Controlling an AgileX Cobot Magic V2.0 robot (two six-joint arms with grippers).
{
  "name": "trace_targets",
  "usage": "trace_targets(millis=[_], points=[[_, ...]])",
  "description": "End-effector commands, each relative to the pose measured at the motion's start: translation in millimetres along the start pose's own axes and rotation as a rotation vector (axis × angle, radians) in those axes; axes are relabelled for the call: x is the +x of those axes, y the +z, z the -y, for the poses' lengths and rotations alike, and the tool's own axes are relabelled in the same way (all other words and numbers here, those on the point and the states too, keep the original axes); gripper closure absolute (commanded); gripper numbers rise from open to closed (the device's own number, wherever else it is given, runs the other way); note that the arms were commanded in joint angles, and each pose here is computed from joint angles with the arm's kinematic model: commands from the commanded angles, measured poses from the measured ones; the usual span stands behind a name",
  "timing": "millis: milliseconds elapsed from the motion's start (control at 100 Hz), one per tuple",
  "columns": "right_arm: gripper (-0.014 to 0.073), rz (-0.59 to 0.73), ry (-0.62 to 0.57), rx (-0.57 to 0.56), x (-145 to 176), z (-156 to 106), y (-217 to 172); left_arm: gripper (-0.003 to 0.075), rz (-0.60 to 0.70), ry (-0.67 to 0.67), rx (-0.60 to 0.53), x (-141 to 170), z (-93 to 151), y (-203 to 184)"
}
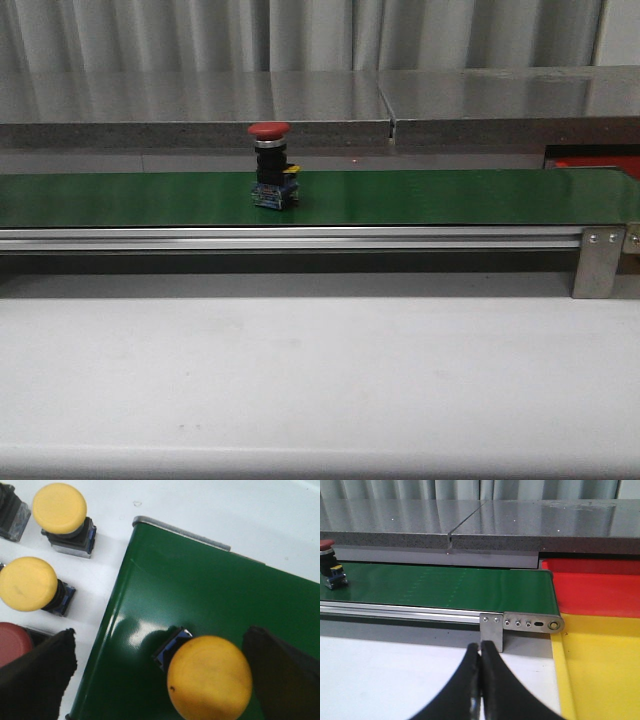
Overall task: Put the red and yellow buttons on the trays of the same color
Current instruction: 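Carry the yellow button to the belt and release it with the left gripper, then move the right gripper above the red button at the belt's far end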
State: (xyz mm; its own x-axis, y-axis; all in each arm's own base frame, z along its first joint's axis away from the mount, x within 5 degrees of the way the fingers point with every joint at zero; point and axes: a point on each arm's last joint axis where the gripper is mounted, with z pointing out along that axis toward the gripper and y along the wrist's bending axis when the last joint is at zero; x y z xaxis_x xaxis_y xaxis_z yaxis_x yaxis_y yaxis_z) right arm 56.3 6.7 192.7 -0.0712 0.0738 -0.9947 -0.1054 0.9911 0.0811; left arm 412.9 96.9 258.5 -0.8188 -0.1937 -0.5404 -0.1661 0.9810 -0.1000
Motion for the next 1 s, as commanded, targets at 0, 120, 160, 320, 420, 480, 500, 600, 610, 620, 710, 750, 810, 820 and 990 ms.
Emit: trace_targets(millis=[0,120,160,320,420,480,500,600,610,620,710,750,810,820,990], points=[[0.0662,0.118,0.001,-0.005,-14,-1,-3,0.0059,0.153,0.009,0.014,-24,10,-35],[0.0662,0.118,0.001,-0.005,-14,-1,-3,0.006,0.202,0.033,0.03,-35,21,-52],[0.0662,0.118,0.001,-0.005,-14,-1,-3,0.006,0.22,0.057,0.035,-36,26,-57],[0.0662,0.118,0.001,-0.005,-14,-1,-3,0.006,0.302,0.14,0.064,-39,53,-88],[0.0662,0.118,0.001,-0.005,-14,-1,-3,0.006,0.351,0.172,0.09,-38,69,-112],[0.0662,0.118,0.001,-0.005,-14,-1,-3,0.006,0.384,0.191,0.106,-36,78,-128],[0.0662,0.118,0.001,-0.005,-14,-1,-3,0.006,0.397,0.195,0.108,-34,80,-134],[0.0662,0.118,0.001,-0.005,-14,-1,-3,0.006,0.459,0.218,0.128,-22,91,-159],[0.0662,0.118,0.001,-0.005,-14,-1,-3,0.006,0.463,0.22,0.129,-21,92,-161],[0.0662,0.118,0.001,-0.005,-14,-1,-3,0.006,0.472,0.221,0.131,-19,93,-164],[0.0662,0.118,0.001,-0.005,-14,-1,-3,0.006,0.515,0.231,0.144,3,97,-181],[0.0662,0.118,0.001,-0.005,-14,-1,-3,0.006,0.536,0.235,0.152,13,99,-186],[0.0662,0.118,0.001,-0.005,-14,-1,-3,0.006,0.564,0.243,0.165,33,102,-193],[0.0662,0.118,0.001,-0.005,-14,-1,-3,0.006,0.566,0.244,0.166,35,102,-194],[0.0662,0.118,0.001,-0.005,-14,-1,-3,0.0061,0.621,0.247,0.212,95,104,-202]])
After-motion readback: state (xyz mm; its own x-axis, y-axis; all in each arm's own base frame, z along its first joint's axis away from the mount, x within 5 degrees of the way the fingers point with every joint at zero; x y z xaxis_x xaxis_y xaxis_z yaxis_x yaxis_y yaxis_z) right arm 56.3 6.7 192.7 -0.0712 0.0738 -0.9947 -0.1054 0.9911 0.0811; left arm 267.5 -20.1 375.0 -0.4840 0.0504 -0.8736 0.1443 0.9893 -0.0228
